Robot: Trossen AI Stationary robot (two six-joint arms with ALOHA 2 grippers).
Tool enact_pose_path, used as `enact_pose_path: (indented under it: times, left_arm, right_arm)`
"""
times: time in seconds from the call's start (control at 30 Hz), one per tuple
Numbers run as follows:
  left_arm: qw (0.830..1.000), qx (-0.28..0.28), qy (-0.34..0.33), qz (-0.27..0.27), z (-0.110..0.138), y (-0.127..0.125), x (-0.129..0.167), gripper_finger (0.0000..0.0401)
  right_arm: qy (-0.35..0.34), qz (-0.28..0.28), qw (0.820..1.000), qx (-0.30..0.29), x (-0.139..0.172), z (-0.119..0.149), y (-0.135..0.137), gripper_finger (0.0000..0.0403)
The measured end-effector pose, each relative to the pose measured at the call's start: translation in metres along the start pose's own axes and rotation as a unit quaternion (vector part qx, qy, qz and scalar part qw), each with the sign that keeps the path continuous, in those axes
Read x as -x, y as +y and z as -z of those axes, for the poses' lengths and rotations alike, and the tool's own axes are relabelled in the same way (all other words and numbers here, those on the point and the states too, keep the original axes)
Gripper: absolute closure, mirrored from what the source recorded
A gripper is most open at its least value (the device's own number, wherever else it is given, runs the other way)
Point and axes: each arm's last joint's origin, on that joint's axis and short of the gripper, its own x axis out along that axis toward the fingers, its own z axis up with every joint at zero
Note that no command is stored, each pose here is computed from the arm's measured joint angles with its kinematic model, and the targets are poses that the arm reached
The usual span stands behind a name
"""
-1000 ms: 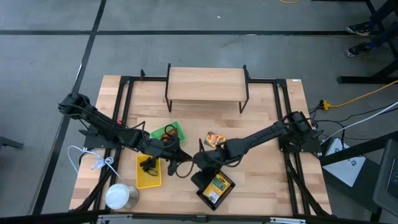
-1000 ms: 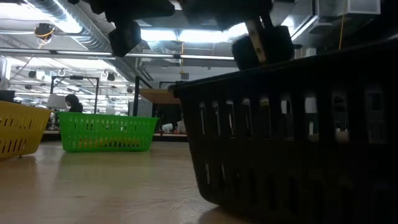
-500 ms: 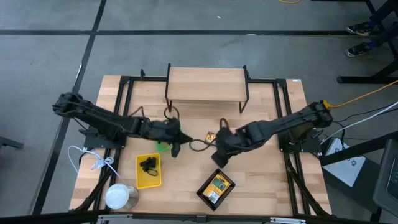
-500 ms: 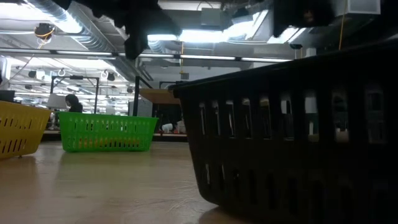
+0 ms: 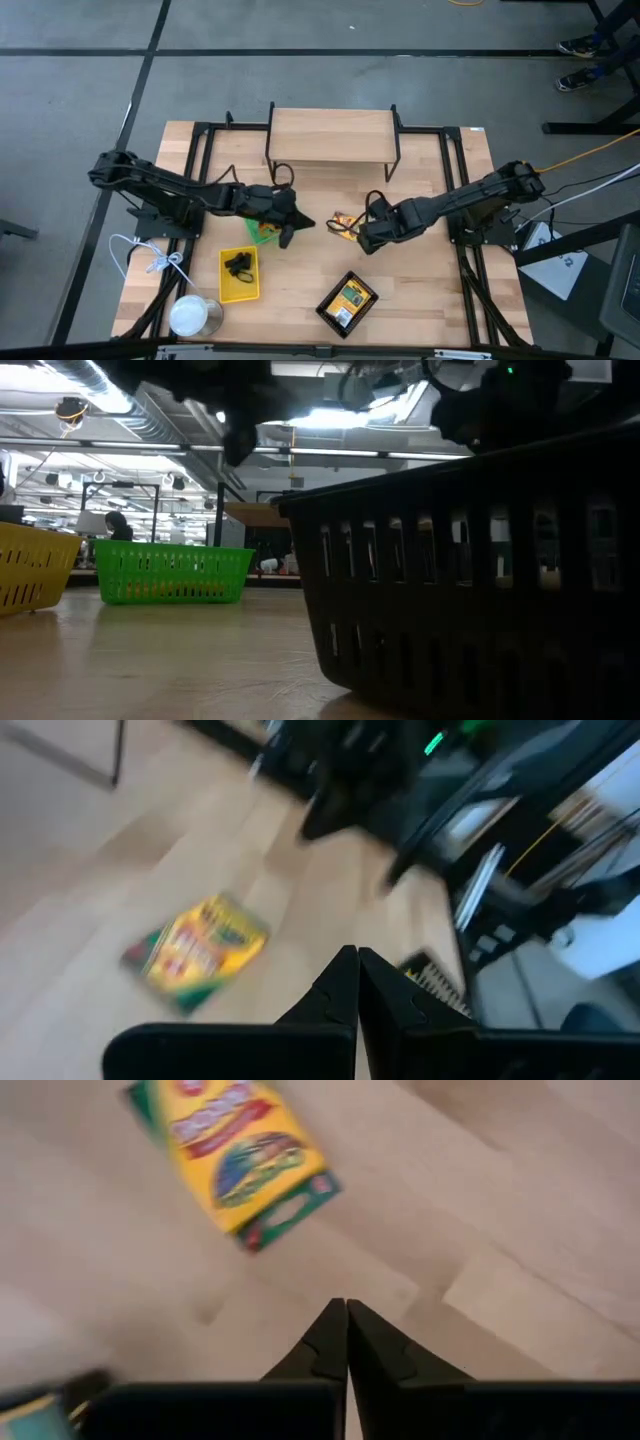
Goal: Pick & Place Office Desk Supplies
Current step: Put the crayon box into the black basket
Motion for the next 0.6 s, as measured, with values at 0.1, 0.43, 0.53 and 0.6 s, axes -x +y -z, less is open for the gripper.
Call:
enact_pose_path:
  times: [0.1,0.43,0.53,0.6]
  left_arm:
    - [1.0,0.006,-0.026,0.015,0.0,0.002,-0.013,0.0399]
    - [0.999,0.028,0.029,0.018,0.021,0.015,-0.066,0.04]
    - [0.999,0.029,0.035,0.014,0.021,0.017,-0.085,0.0399]
    - [0.999,0.031,0.035,0.014,0.017,0.02,-0.098,0.0399]
  right_arm:
    - [-0.022,0.01,0.999,-0.024,-0.002,0.002,-0.009,0.0399]
    - [-0.161,-0.134,0.966,-0.152,0.054,0.021,-0.075,0.0401]
    - [-0.176,-0.18,0.954,-0.166,0.07,0.025,-0.089,0.0402]
    - [-0.185,-0.192,0.95,-0.165,0.076,0.027,-0.094,0.0402]
